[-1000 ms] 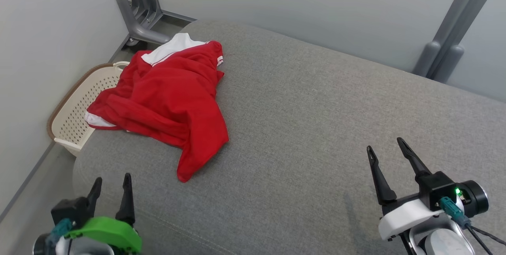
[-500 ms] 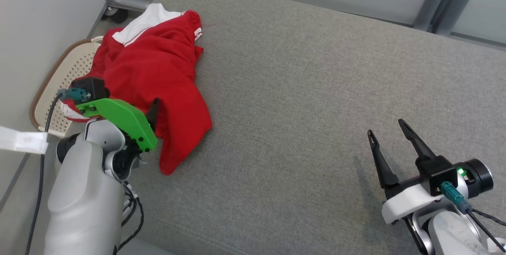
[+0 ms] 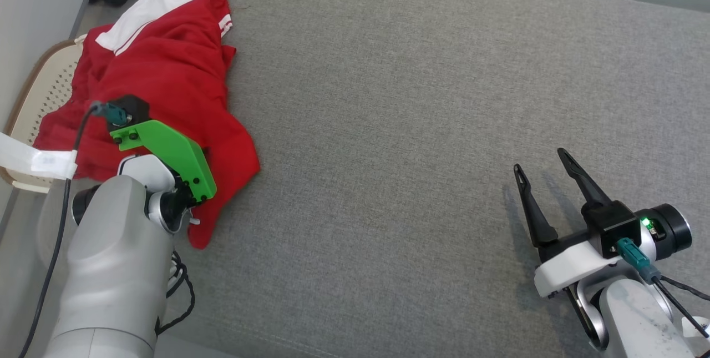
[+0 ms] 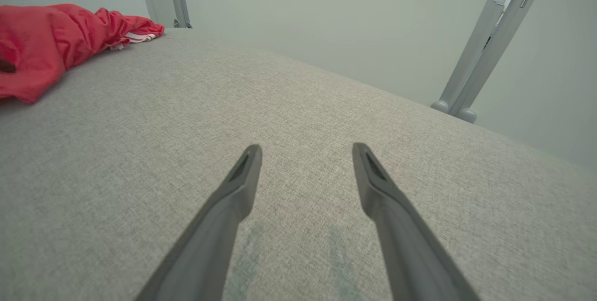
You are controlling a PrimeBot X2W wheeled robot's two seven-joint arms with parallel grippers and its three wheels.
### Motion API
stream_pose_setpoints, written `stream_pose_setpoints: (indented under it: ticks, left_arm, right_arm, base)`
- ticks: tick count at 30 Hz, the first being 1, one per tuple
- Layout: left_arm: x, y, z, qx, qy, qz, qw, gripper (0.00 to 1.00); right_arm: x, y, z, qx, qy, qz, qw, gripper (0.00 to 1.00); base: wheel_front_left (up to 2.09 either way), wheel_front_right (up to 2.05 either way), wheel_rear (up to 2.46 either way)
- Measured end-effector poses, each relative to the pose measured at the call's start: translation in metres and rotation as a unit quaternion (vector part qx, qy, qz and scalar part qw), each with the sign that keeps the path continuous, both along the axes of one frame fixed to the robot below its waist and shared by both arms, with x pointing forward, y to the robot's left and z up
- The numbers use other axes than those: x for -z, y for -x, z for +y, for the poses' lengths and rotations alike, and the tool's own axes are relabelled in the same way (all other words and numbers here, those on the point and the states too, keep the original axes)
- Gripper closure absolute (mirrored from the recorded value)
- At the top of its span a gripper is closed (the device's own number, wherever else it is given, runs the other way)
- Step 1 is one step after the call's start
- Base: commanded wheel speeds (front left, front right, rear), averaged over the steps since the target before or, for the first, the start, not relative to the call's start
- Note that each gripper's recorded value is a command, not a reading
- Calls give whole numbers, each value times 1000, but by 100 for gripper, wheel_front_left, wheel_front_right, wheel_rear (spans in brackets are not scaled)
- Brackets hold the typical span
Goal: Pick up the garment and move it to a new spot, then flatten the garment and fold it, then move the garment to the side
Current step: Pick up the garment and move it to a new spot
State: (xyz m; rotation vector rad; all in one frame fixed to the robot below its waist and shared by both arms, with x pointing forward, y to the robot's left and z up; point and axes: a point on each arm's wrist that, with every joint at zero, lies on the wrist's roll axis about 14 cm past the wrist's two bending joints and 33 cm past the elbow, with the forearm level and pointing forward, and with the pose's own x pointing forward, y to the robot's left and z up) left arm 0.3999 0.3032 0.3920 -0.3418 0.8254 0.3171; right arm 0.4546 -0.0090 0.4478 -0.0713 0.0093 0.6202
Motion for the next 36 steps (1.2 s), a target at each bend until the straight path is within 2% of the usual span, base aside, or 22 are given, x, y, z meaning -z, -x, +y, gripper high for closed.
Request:
stream_pose_setpoints:
  ticks: [9, 14, 18, 24, 30, 36]
  left_arm:
    - [9, 11, -6, 19, 4, 17, 1000, 100]
    - [-26, -11, -8, 50, -15, -42, 998, 100]
    - [-73, -37, -13, 80, -42, -116, 989, 100]
    - [-165, -77, -53, 167, -68, -225, 957, 100]
    - [-240, -97, -95, 267, -113, -276, 916, 100]
    - [-278, -100, -184, 378, -73, -310, 869, 100]
  right_arm:
    - [-7, -1, -3, 10, -3, -6, 1000, 0]
    - [-14, 4, 1, 7, -7, -10, 1000, 0]
    - [-18, 9, 2, 9, -12, -9, 1000, 0]
    - [-34, 13, 4, 18, -32, -21, 999, 0]
    - [-47, 12, -16, 56, -51, -29, 997, 0]
    - [-49, 15, -57, 115, -56, -28, 991, 0]
  base:
    - [0, 0, 0]
    - [0, 0, 0]
    - [0, 0, 0]
    - [0, 0, 0]
    - [0, 0, 0]
    - [0, 0, 0]
